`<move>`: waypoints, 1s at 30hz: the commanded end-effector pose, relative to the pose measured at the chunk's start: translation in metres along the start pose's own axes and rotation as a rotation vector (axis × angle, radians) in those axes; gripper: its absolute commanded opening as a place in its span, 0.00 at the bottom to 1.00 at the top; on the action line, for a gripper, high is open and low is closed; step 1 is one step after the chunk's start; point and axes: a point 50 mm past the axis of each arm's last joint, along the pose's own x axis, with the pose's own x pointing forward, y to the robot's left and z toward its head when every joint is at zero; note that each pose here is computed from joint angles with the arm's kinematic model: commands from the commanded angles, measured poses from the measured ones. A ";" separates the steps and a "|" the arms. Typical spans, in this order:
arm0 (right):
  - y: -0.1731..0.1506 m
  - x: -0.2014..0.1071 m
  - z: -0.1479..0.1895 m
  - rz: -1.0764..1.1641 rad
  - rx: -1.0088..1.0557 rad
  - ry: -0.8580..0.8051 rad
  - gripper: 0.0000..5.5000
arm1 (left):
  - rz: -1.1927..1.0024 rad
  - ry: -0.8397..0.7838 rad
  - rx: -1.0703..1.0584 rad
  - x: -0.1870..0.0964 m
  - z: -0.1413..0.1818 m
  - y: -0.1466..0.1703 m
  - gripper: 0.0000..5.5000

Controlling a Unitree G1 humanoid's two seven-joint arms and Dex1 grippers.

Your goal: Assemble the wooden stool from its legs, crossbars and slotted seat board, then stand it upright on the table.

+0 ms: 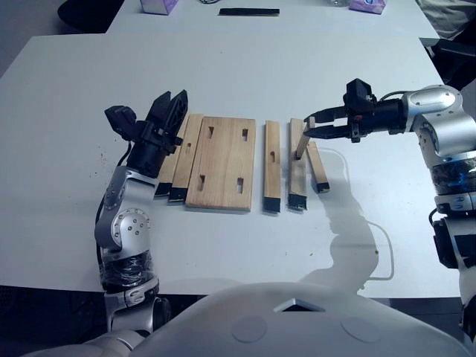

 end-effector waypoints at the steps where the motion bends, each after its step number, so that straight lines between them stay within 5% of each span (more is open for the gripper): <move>1: 0.000 0.000 -0.005 -0.037 0.016 0.013 0.24 | 0.030 -0.002 0.004 -0.006 0.000 0.001 0.48; 11: -0.002 0.008 -0.041 -0.070 0.099 0.099 0.24 | 0.024 0.014 0.003 -0.006 -0.003 -0.001 0.48; 20: -0.002 0.003 -0.034 -0.114 0.089 0.010 0.24 | 0.026 0.009 0.004 -0.005 -0.002 0.000 0.48; 27: 0.001 -0.007 -0.012 -0.183 0.027 -0.090 0.45 | 0.041 0.009 -0.003 -0.009 -0.004 0.003 0.48; 30: 0.009 -0.011 -0.013 -0.197 0.026 -0.056 0.46 | 0.044 0.005 -0.010 -0.008 -0.006 0.002 0.48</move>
